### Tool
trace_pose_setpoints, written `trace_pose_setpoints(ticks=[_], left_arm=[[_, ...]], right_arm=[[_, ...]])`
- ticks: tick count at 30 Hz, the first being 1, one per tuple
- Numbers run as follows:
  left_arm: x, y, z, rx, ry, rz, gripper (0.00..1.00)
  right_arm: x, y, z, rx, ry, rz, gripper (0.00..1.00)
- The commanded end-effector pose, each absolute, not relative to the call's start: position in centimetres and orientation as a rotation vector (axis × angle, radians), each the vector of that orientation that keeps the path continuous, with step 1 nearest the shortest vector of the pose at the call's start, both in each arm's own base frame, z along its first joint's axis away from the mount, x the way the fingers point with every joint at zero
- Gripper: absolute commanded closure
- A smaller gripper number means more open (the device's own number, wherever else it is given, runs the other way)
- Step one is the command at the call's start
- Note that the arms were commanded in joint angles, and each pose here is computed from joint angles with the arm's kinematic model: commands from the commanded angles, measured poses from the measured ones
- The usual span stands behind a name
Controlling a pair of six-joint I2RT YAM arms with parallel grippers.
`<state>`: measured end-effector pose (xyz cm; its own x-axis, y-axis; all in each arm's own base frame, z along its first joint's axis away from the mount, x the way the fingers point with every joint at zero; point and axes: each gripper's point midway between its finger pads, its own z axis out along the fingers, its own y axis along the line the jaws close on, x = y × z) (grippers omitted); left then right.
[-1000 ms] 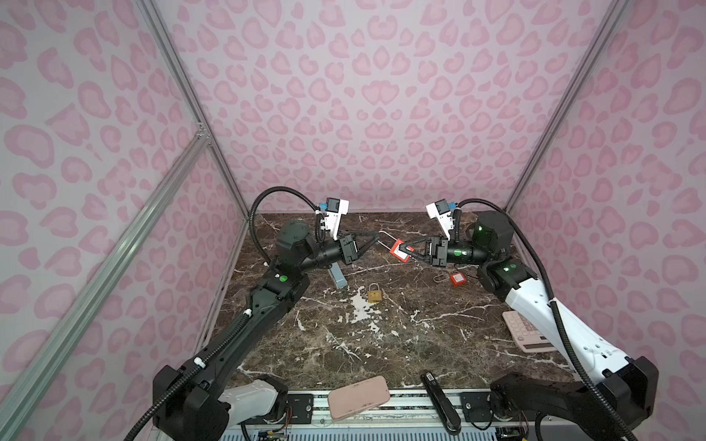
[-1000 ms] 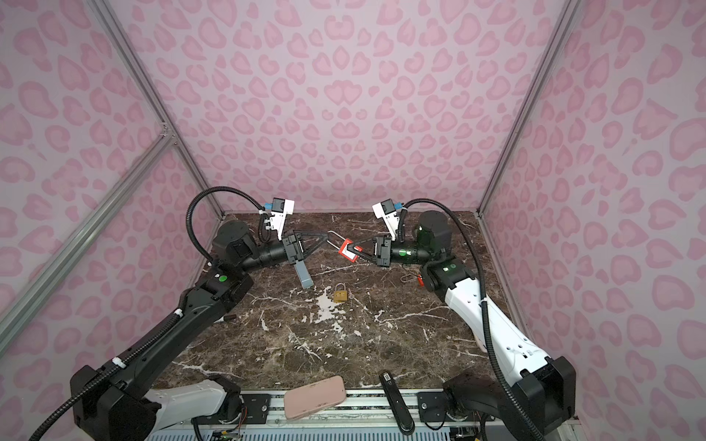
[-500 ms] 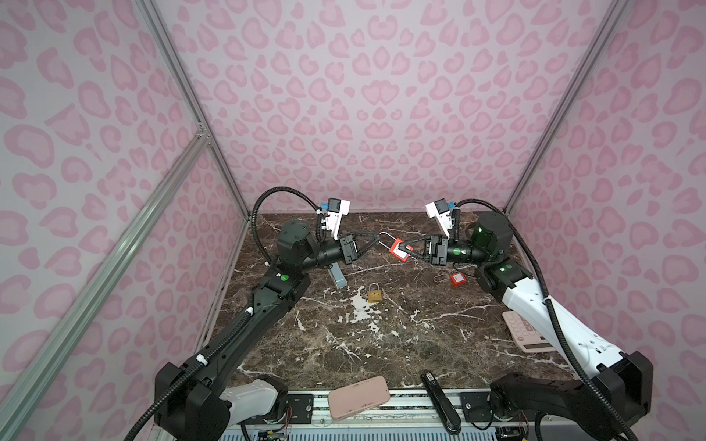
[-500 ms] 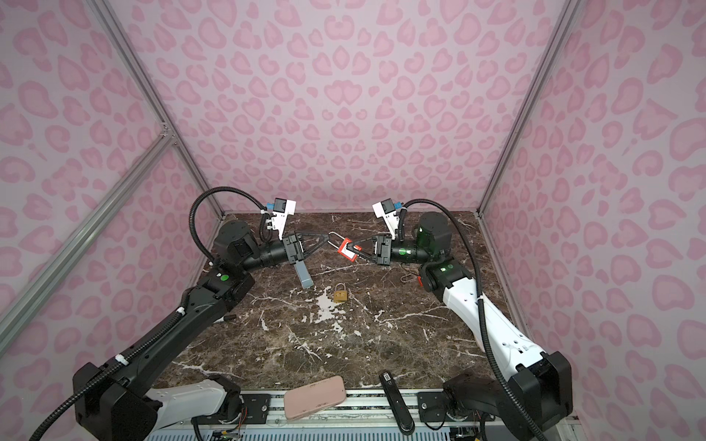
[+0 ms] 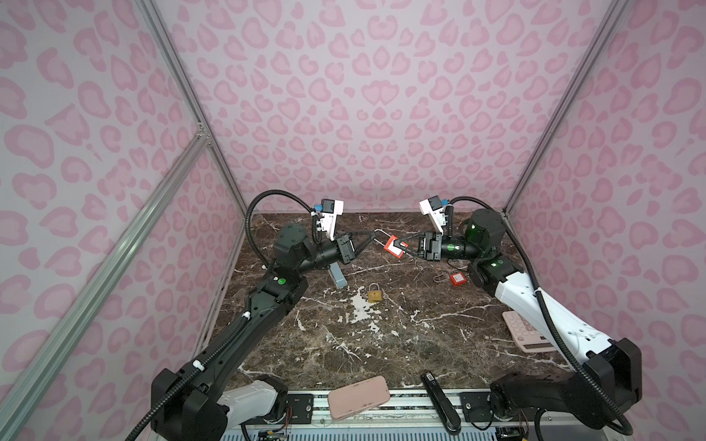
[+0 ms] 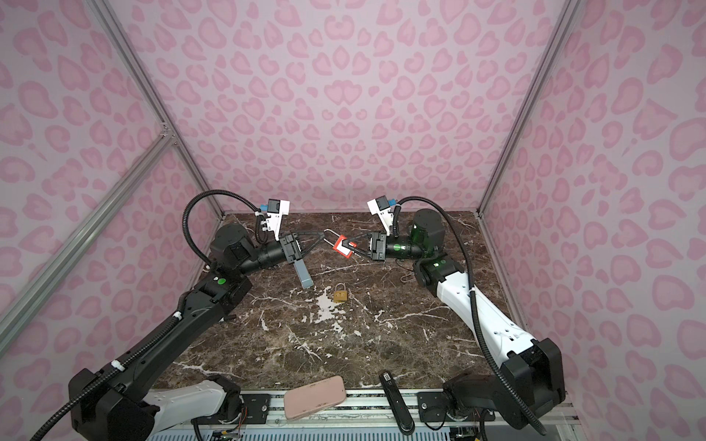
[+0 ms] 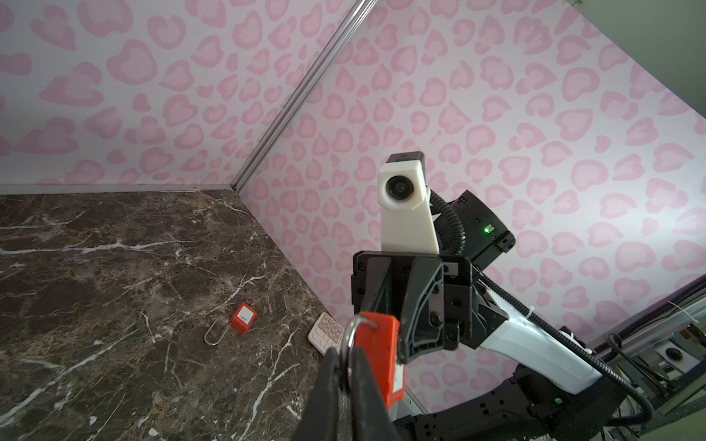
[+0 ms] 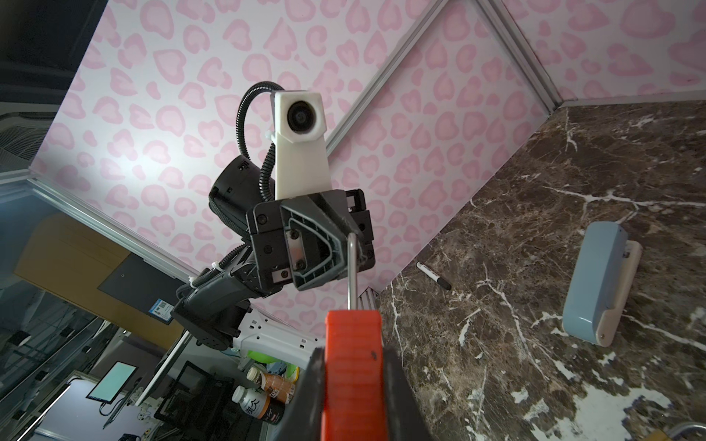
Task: Lock with the key
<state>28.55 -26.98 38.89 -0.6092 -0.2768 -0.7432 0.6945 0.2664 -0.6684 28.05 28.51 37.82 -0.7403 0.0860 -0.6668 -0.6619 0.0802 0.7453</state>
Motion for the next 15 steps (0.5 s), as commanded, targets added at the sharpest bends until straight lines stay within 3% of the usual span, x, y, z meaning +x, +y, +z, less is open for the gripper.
trace_pose_setpoints(ticks=[1,6,9,15], left_arm=[[27.76,-26.72,39.39,0.43,1.681,-1.475,0.77],[27.53,-26.69,39.82,0.427,1.666,-1.498,0.65],[27.48,-26.8,39.42,0.424,1.672,-1.517,0.52],[27.2,-27.07,39.03,0.426,1.677,-1.532,0.42]], right_arm=[[28.65,27.97,38.66,-0.572,1.743,1.677,1.0],[28.66,27.76,38.32,-0.565,1.75,1.674,1.0],[28.72,27.88,38.44,-0.561,1.747,1.683,1.0],[28.8,28.71,39.21,-0.561,1.711,1.713,1.0]])
